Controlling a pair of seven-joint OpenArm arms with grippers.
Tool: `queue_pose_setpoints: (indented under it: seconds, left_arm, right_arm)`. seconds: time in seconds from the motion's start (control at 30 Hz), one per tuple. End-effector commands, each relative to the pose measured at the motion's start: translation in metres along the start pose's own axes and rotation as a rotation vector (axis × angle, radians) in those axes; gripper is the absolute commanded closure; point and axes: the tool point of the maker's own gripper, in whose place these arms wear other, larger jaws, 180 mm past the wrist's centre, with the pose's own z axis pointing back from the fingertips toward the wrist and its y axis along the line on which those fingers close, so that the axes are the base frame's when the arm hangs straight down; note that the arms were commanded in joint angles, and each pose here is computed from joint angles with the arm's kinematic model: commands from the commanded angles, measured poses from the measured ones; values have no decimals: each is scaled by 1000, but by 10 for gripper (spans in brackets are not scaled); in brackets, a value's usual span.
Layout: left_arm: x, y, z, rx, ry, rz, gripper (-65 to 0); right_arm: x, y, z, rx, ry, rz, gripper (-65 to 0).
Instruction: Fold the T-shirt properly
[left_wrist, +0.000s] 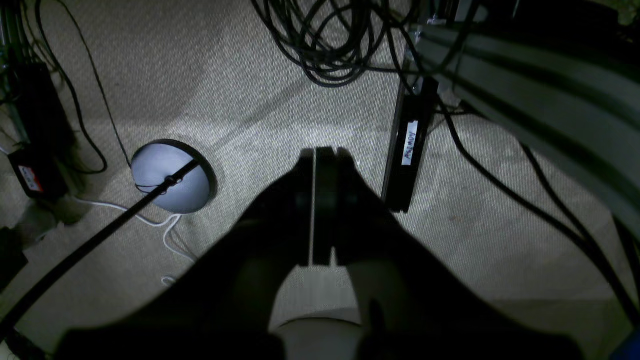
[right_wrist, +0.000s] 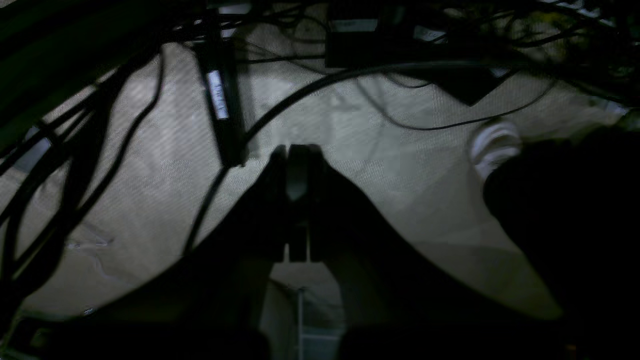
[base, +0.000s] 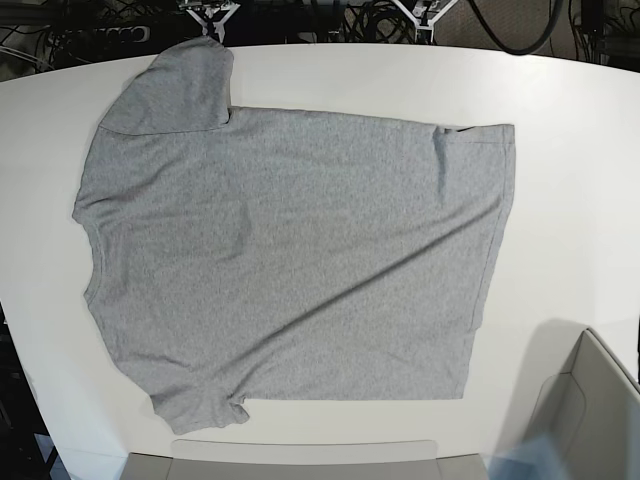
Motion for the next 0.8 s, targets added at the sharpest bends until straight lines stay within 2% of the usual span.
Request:
queue_pose_setpoints:
  seconds: [0.0,0.27,0.37,0.5,0.57,0.77]
  left_arm:
    - [0,3,0,6,-3,1,0]
    - [1,3,-1,10,25,-12,-1]
    - [-3,2,-3,9,64,-7,-1]
    - [-2,8,-3,19,54,-4,-1]
    - [-12,11,-1,22,65,-6,-1]
    - [-12,27,1,47,8,-12,-1]
  right_arm:
    - [0,-3,1,-3,-15,8,-2]
    - [-9,-4,2,-3,-12,20,-1]
    - [-17,-4,2,-9,46,99,-1]
    - [-22,-4,2,-13,78,172,-2]
    - [-23,-4,2,-13,79,166,-2]
    - [-31,-4,3,-13,90,170,-2]
